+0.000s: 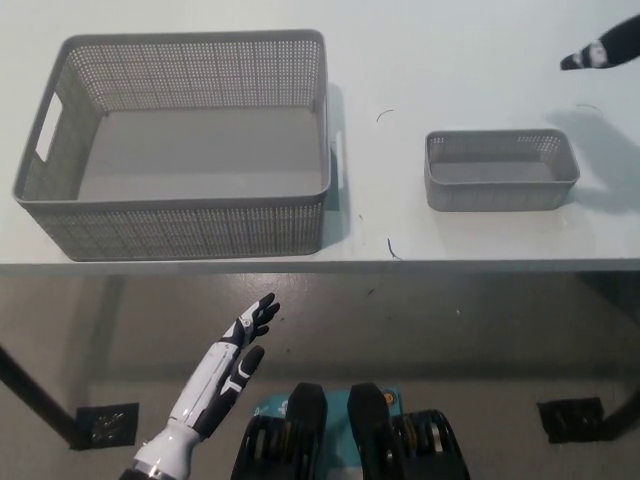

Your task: Use the right hand to pick up a small rectangular container and put it into a bigger container on the left side

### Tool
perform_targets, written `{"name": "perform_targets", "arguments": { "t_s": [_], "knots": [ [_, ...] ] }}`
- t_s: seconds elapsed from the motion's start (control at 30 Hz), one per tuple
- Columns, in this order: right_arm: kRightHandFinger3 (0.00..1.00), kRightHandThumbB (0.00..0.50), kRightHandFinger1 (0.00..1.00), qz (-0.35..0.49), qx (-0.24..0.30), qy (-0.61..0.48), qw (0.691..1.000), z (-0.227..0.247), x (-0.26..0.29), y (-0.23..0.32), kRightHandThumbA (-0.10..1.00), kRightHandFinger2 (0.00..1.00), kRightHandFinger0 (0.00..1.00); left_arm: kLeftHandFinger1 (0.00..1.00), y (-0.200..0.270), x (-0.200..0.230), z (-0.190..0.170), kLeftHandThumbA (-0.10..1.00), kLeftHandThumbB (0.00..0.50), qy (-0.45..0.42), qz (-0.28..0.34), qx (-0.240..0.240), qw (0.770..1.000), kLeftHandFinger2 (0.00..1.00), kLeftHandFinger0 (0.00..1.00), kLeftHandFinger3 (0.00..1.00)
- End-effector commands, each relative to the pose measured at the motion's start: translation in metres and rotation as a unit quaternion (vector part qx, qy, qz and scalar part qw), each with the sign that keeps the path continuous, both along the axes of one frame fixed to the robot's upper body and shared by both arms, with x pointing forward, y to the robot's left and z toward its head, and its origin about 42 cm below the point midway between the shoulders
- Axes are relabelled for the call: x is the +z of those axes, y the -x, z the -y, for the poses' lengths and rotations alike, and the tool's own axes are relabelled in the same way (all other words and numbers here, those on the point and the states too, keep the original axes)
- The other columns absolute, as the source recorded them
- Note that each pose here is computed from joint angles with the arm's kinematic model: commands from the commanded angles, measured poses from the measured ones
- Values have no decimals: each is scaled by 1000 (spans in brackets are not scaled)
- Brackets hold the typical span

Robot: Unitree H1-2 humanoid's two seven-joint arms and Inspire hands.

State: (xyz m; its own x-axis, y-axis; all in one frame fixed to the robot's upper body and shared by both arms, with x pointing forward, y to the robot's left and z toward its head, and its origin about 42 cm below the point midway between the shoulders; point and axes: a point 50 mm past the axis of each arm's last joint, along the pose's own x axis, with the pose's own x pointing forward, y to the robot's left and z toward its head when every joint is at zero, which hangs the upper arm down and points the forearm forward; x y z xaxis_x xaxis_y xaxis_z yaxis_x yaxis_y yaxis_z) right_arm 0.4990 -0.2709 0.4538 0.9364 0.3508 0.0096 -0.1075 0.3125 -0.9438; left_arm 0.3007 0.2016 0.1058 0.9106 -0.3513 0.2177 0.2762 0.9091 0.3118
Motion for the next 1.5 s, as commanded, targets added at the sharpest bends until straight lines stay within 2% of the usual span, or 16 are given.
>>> {"name": "perform_targets", "arguments": {
  "t_s": [0.0, 0.17, 0.3, 0.33, 0.47, 0.5, 0.53, 0.57, 0.67, 0.77, 0.83, 0.97, 1.03, 1.27, 1.37, 1.47],
  "knots": [
    [1000, 405, 1000, -113, -14, 179, 977, -28, 73, -40, 1000, 1000, 1000, 1000, 0, 7, 3, 1000, 330, 4, 19, -2, 1000, 1000, 1000, 1000],
    [1000, 388, 1000, -173, -17, 194, 965, -47, 60, -66, 1000, 1000, 1000, 1000, 1, 3, 4, 1000, 333, 8, 17, -1, 1000, 1000, 1000, 1000],
    [1000, 402, 1000, -213, -32, 218, 952, -58, 54, -78, 1000, 1000, 1000, 1000, 4, 0, 5, 1000, 340, 14, 12, -1, 1000, 1000, 1000, 1000],
    [1000, 433, 1000, -213, -50, 232, 948, -64, 52, -83, 1000, 1000, 1000, 1000, 4, 0, 5, 1000, 329, 12, 15, -1, 1000, 1000, 1000, 1000],
    [1000, 378, 1000, -221, -45, 256, 940, -80, 51, -88, 1000, 1000, 1000, 1000, 4, -1, 5, 1000, 331, 7, 14, -2, 1000, 1000, 1000, 1000],
    [1000, 380, 1000, -230, -45, 263, 936, -87, 50, -89, 1000, 1000, 1000, 1000, 4, -2, 6, 1000, 335, 4, 12, -2, 1000, 1000, 1000, 1000],
    [1000, 382, 1000, -233, -48, 265, 935, -88, 49, -90, 1000, 1000, 1000, 1000, 4, -2, 6, 1000, 338, 4, 12, -2, 1000, 1000, 1000, 1000],
    [1000, 421, 1000, -232, -61, 278, 930, -92, 47, -92, 1000, 1000, 1000, 1000, 4, -2, 6, 1000, 339, 4, 13, -2, 1000, 1000, 1000, 1000],
    [1000, 417, 1000, -241, -55, 285, 926, -102, 39, -93, 1000, 1000, 1000, 1000, 7, -4, 6, 1000, 346, 0, 13, -1, 1000, 1000, 1000, 1000],
    [1000, 454, 1000, -260, -59, 267, 926, -107, 27, -95, 1000, 1000, 1000, 1000, 8, -6, 5, 1000, 350, 0, 11, -1, 1000, 1000, 1000, 1000],
    [1000, 408, 1000, -271, -66, 249, 928, -109, 19, -96, 1000, 1000, 1000, 1000, 9, -6, 5, 1000, 349, 2, 10, -2, 1000, 1000, 1000, 1000],
    [1000, 416, 1000, -258, -72, 235, 934, -115, 2, -99, 1000, 1000, 1000, 1000, 10, -5, 3, 1000, 332, -1, 13, 0, 1000, 1000, 1000, 1000],
    [1000, 428, 1000, -238, -71, 287, 925, -117, -7, -100, 1000, 1000, 1000, 1000, 10, -6, 3, 1000, 337, 1, 14, -1, 1000, 1000, 1000, 1000],
    [1000, 352, 1000, -257, -61, 262, 928, -115, -31, -100, 1000, 1000, 1000, 1000, 8, -2, 3, 1000, 339, -2, 22, 1, 1000, 1000, 1000, 1000],
    [1000, 431, 1000, -295, -107, 219, 924, -105, -46, -100, 1000, 1000, 1000, 1000, 7, 0, 3, 1000, 354, -5, 26, 1, 1000, 1000, 1000, 1000],
    [1000, 420, 1000, -296, -116, 223, 922, -101, -53, -100, 1000, 1000, 1000, 1000, 6, 0, 3, 1000, 347, -5, 30, -1, 1000, 1000, 1000, 1000]
  ]
}}
